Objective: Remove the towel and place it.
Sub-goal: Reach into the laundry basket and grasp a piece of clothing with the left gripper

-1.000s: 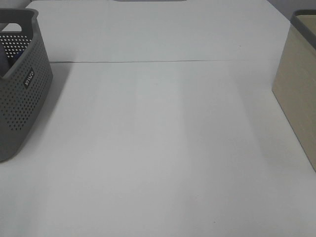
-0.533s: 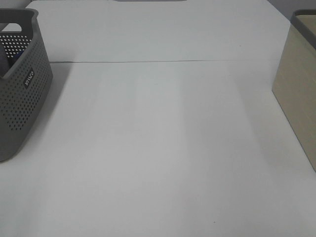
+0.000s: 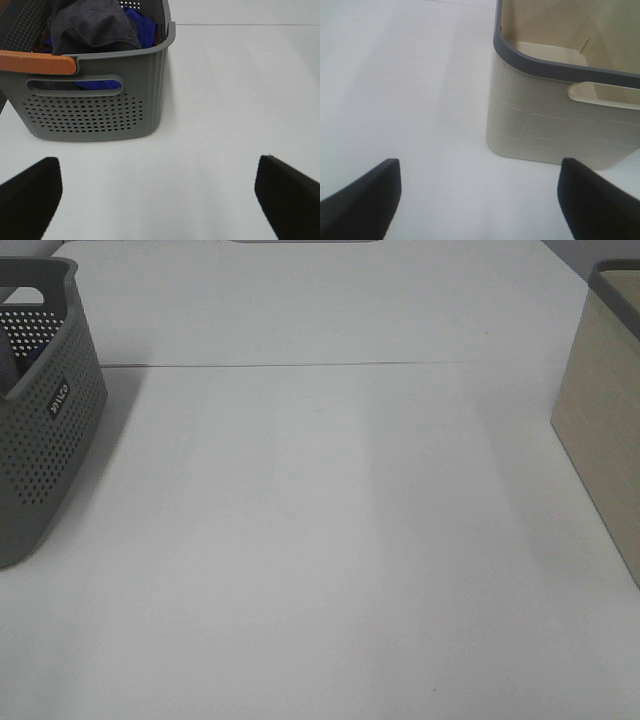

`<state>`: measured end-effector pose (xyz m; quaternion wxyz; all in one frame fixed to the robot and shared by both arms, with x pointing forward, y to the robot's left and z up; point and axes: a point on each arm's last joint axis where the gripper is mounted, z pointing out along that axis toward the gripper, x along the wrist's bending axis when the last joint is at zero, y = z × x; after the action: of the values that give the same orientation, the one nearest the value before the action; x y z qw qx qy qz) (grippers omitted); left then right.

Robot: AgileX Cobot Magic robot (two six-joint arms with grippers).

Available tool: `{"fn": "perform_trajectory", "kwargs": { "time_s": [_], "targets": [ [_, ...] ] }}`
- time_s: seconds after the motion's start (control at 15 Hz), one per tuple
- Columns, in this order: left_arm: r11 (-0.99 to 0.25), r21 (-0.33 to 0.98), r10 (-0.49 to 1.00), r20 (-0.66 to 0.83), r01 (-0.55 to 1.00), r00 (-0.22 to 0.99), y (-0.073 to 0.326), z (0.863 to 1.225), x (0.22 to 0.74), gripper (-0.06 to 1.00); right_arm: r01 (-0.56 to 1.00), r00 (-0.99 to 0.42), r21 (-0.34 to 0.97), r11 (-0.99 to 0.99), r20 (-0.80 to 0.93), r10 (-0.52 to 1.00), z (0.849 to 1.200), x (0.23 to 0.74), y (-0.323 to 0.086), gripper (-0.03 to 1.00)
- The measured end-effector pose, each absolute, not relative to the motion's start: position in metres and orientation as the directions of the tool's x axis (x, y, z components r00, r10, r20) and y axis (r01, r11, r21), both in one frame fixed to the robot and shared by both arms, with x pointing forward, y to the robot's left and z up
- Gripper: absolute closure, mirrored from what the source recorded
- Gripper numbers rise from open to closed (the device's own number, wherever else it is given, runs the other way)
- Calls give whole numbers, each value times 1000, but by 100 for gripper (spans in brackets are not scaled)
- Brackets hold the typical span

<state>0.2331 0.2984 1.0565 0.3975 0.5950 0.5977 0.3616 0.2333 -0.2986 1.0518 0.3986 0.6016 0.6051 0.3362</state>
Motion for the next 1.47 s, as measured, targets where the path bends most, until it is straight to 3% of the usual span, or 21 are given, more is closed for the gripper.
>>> {"fn": "perform_trajectory", "kwargs": {
  "time_s": [0.67,0.8,1.13,1.47],
  "targets": [
    [31,905,999,-46,424,25,298,1056,233,-5,460,42,886,50,-78,996,1052,233,-299,14],
    [11,869,998,-37,495,42,297,1064,238,-5,460,42,886,50,-78,996,1052,233,-299,14],
    [-390,622,921,259,679,292,301,1137,317,-5,460,42,886,51,-79,996,1052,233,-299,14],
    [-727,315,674,494,610,549,312,1175,429,-5,459,42,887,51,-79,996,1052,233,-299,14]
  ]
}}
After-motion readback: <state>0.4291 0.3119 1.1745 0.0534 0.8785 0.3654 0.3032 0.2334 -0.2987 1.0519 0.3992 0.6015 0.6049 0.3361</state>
